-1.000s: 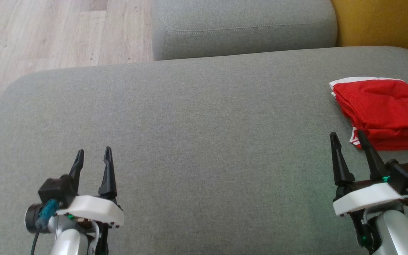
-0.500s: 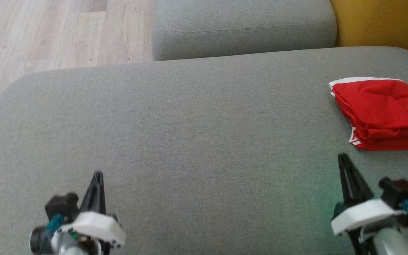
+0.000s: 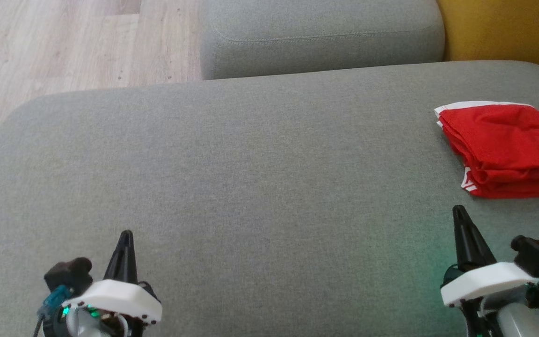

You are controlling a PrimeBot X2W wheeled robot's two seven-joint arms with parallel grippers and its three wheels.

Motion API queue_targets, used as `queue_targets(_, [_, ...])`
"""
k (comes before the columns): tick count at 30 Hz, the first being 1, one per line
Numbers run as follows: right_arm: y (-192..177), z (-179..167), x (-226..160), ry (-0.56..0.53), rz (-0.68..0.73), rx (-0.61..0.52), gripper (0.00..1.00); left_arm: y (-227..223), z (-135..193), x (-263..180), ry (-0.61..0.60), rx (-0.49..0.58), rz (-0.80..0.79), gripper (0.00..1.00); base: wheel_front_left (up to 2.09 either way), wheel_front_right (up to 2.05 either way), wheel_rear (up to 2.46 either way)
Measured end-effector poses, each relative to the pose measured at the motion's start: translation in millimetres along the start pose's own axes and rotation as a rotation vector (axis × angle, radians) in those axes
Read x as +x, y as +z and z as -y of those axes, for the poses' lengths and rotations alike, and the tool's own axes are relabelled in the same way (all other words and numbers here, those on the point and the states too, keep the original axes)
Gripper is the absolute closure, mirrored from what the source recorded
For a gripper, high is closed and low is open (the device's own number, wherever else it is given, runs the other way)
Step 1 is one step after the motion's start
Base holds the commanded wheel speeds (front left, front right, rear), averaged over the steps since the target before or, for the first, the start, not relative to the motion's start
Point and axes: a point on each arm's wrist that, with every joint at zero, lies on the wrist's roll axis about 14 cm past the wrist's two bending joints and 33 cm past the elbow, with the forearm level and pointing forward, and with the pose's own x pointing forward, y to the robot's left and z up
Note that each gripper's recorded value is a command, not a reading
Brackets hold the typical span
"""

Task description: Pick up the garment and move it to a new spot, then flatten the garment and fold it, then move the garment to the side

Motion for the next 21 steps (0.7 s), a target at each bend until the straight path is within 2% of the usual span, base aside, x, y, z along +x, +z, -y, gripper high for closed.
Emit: queue_targets(21, [4.1, 8.7, 1.9, -0.063, 0.009, 0.246, 1.0, -3.1, -10.0, 1.2, 0.045, -0.244, -0.038, 1.0, 0.0, 0.0, 0.0])
